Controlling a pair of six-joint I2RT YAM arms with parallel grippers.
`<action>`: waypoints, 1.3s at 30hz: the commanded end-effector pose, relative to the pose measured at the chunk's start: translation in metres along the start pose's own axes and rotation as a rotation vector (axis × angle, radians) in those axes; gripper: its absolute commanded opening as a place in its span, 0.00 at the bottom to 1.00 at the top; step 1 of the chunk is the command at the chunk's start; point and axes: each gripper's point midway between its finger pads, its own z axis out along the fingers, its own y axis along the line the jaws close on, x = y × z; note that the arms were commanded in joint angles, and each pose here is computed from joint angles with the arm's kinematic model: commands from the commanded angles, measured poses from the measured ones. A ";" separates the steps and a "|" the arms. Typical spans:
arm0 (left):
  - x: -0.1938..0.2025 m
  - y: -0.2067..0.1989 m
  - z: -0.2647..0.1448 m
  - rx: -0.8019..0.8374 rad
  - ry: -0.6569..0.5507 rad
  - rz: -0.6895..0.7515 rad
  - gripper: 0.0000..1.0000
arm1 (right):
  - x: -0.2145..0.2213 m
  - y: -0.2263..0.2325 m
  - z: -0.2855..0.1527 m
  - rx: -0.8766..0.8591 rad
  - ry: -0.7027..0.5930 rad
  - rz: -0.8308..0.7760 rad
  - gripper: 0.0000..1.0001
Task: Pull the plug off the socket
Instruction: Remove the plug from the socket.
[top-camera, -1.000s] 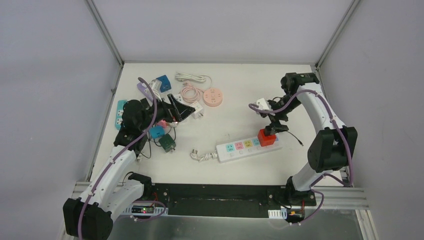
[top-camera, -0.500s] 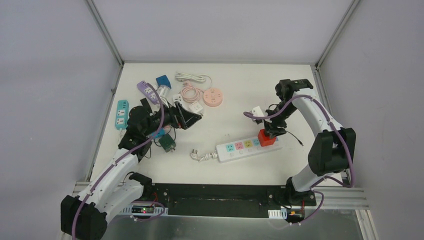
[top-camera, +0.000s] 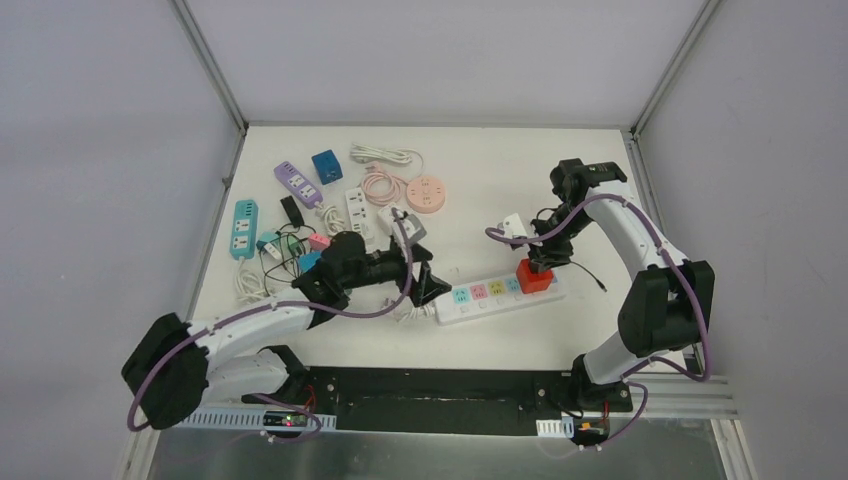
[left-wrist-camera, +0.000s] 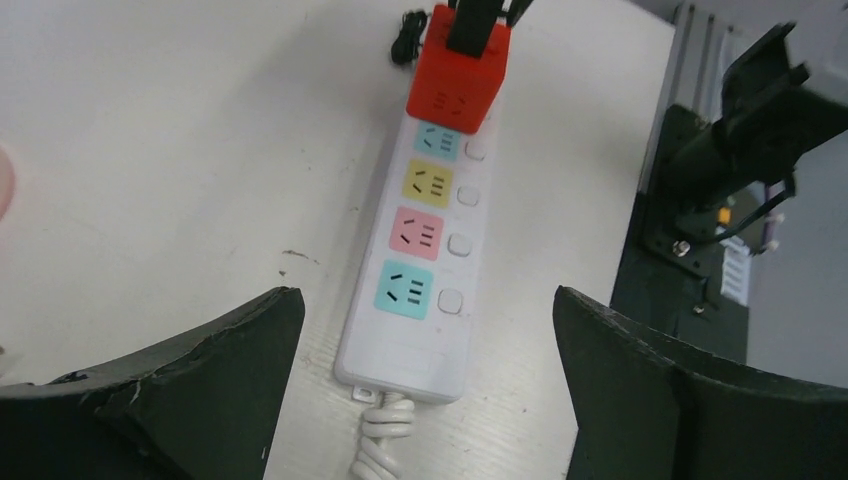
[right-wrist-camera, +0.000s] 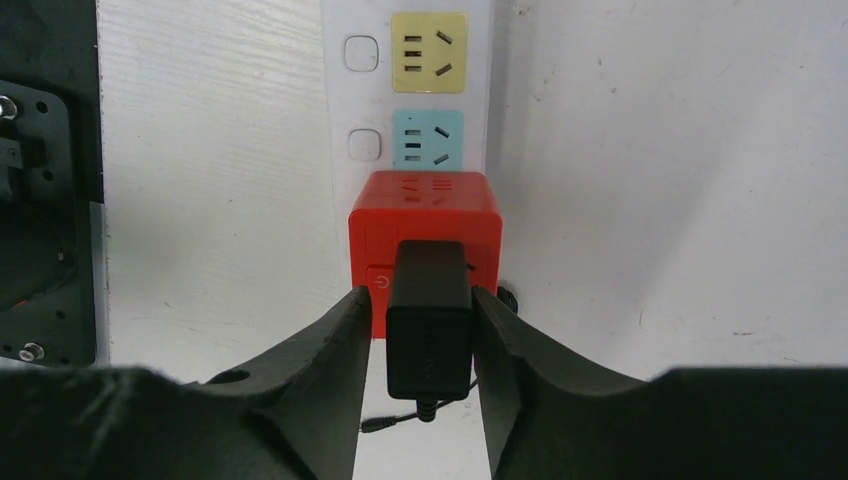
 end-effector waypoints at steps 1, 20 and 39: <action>-0.002 0.001 0.035 0.036 -0.021 0.203 0.99 | -0.002 0.002 -0.008 0.042 0.019 0.002 0.46; 0.049 -0.024 0.149 0.198 -0.042 0.318 0.99 | -0.009 0.004 -0.005 0.069 -0.023 0.026 0.05; 0.070 -0.020 0.205 0.210 -0.102 0.312 0.97 | -0.014 0.003 -0.003 0.097 -0.142 0.090 0.00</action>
